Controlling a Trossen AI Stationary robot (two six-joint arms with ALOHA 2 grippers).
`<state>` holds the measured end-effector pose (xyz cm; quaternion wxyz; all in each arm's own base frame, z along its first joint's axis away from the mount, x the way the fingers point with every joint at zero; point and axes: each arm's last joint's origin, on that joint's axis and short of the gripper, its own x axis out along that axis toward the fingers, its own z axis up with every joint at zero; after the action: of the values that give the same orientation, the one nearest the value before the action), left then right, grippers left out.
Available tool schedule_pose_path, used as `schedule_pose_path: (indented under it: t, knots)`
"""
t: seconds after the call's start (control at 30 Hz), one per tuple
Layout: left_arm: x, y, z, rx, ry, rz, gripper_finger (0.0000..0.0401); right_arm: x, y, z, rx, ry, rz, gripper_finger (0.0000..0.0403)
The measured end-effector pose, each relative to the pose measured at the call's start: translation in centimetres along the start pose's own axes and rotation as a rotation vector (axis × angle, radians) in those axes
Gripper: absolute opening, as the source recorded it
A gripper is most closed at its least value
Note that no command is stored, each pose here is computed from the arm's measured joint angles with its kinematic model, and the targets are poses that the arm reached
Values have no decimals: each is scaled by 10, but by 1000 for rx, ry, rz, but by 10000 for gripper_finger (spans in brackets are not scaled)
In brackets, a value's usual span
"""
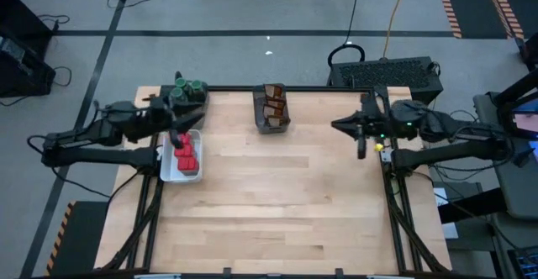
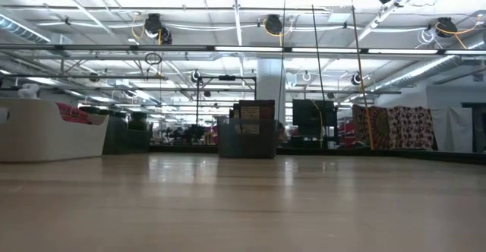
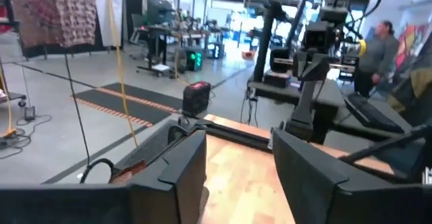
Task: Sort spices by type
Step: Return to Home Position
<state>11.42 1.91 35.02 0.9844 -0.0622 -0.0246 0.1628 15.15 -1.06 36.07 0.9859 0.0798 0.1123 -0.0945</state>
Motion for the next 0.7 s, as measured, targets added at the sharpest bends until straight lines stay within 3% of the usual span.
schedule_pose_path:
  t: [0.13, 0.33, 0.7]
  knots:
    - [-18, 6, -11, -32, -23, 17, 154, -17, -5, -15, 9, -60, 8, 1]
    - [-36, 12, -27, -64, -44, 25, 122, -27, -13, -52, 126, -125, 24, 1]
    - [-57, 24, -74, -170, -27, 70, 67, -2, -22, -123, 304, -152, 45, 0]
